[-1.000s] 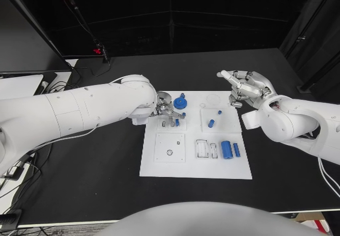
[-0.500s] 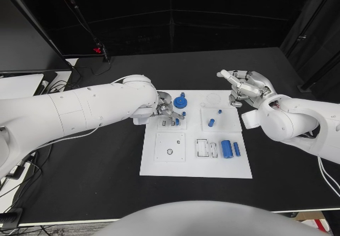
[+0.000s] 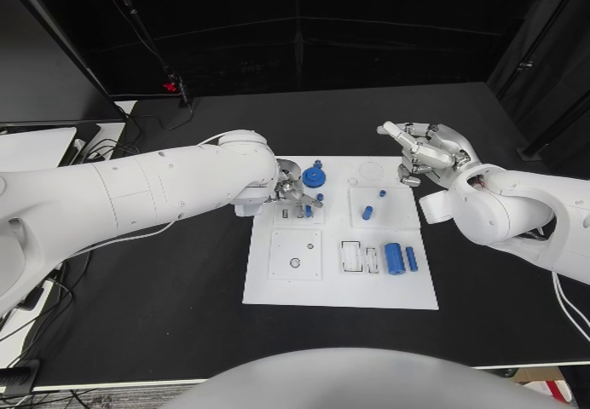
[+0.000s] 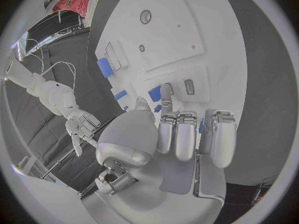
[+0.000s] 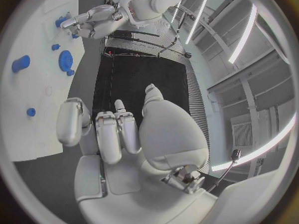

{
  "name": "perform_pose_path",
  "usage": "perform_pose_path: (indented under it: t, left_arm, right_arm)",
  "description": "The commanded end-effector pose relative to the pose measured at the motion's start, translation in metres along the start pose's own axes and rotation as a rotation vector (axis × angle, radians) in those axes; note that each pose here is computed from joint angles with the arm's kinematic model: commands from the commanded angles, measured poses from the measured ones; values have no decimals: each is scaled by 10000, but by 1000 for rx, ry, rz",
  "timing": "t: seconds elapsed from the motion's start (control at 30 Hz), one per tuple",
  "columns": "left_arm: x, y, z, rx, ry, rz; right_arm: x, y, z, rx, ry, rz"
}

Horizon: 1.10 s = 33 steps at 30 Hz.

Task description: Assemble the parts on the task board

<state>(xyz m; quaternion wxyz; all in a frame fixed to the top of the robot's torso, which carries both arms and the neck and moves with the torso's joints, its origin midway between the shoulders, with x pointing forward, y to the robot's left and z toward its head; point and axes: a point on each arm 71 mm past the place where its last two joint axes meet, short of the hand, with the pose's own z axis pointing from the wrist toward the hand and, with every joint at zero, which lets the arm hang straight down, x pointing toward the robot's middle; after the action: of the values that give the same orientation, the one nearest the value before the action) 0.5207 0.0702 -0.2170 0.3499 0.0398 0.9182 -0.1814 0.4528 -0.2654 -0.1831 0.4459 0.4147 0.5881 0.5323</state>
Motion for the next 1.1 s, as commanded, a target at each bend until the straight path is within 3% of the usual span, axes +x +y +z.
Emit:
perform_pose_path:
  t: [0.03, 1.1]
  left_arm:
    - [-5, -21, 5, 5, -2, 4]
    - [25, -65, 58, -16, 18, 13]
  right_arm:
    - [10, 6, 5, 0, 5, 4]
    - [32, -4, 19, 3, 5, 4]
